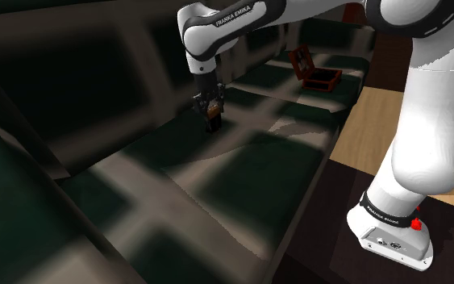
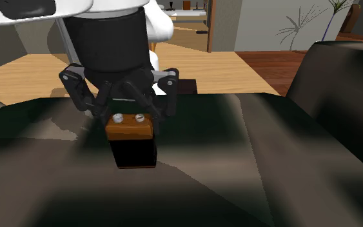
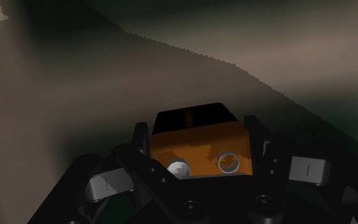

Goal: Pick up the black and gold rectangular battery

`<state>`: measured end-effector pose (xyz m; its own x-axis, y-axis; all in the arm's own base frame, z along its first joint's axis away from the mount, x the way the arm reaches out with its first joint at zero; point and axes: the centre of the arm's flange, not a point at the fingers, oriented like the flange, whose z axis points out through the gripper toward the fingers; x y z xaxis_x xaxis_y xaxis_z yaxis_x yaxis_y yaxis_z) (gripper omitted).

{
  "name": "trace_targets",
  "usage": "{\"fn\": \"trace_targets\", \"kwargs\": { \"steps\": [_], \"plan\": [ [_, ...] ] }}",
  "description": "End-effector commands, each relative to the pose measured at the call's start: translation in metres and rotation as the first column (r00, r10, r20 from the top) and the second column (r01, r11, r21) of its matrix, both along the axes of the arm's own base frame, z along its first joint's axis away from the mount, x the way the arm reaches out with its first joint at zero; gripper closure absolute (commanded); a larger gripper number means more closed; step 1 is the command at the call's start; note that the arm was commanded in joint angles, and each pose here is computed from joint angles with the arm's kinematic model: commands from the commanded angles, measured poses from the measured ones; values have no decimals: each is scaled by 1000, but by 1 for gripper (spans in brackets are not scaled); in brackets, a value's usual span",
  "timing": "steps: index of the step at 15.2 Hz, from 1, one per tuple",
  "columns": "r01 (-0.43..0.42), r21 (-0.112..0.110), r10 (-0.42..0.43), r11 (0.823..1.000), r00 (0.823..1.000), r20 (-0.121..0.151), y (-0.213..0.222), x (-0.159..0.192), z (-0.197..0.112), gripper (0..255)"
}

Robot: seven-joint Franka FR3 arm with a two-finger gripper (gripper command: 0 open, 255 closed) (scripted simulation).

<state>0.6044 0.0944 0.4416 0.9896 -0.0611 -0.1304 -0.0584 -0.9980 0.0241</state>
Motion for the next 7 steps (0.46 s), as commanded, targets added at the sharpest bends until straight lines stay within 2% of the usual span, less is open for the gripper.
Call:
{"fn": "trace_targets", "kwargs": {
  "steps": [1,5,7],
  "plan": [
    [0,0,0,1000,1000,0,0,0,11,255],
    [0,0,0,1000,1000,0,0,0,32,255],
    [0,0,0,1000,1000,0,0,0,33,255]
  ]
}}
